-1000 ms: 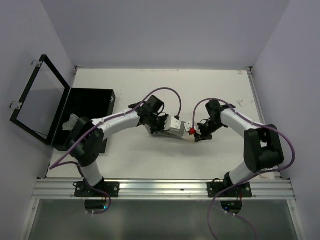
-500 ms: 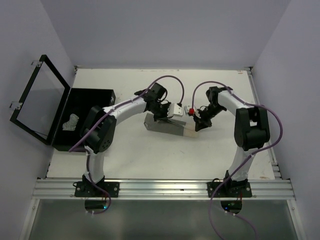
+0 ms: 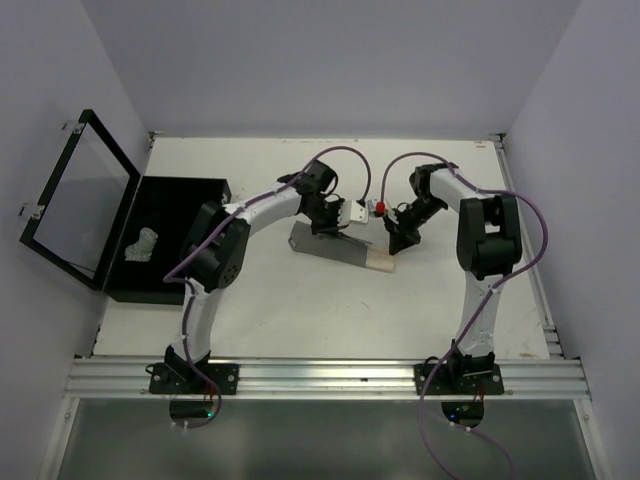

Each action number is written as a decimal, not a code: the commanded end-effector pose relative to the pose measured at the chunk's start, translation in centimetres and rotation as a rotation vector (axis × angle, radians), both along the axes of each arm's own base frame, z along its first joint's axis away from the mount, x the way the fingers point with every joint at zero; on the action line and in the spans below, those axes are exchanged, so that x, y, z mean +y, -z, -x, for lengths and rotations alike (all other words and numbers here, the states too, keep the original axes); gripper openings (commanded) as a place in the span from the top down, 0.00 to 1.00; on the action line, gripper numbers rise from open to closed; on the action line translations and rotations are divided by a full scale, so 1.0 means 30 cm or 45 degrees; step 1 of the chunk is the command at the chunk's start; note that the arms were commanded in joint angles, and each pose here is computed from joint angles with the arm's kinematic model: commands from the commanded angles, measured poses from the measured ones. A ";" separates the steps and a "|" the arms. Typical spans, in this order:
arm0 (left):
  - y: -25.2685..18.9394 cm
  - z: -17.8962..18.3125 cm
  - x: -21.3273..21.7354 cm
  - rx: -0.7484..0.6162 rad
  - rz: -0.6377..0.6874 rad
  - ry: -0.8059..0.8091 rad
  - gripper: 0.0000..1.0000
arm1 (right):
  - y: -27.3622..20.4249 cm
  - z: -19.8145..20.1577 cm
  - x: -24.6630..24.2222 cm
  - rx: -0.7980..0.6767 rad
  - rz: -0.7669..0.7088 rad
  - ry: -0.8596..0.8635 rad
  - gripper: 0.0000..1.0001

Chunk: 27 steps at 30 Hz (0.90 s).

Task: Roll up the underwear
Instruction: Fold the underwear

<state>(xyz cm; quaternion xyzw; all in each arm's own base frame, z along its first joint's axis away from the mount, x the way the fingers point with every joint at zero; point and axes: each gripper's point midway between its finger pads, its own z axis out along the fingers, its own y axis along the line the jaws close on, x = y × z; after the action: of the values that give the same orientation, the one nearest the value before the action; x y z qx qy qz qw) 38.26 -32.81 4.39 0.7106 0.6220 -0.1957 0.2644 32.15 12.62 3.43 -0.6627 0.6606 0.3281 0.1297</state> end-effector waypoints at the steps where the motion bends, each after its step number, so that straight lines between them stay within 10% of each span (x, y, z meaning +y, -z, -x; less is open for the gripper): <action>1: 0.001 -0.053 -0.005 -0.035 0.002 0.000 1.00 | -0.021 -0.022 -0.011 0.051 0.025 0.048 0.99; 14: -0.113 -0.184 -0.021 -0.178 0.074 -0.177 0.60 | -0.087 -0.094 -0.023 0.034 0.054 0.230 0.64; 22: -0.387 -0.201 0.142 -0.206 0.277 -0.548 0.49 | -0.178 -0.335 0.026 0.078 0.057 0.840 0.80; 27: -0.325 -0.086 0.311 -0.072 0.213 -0.723 0.63 | -0.068 -0.337 0.037 0.147 0.228 0.973 0.84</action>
<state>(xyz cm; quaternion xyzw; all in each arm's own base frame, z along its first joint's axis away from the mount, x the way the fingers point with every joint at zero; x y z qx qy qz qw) 42.19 -25.15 13.64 0.5386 0.7382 -0.1352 0.3830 41.74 13.15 7.68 -0.4282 0.8469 0.2603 0.1781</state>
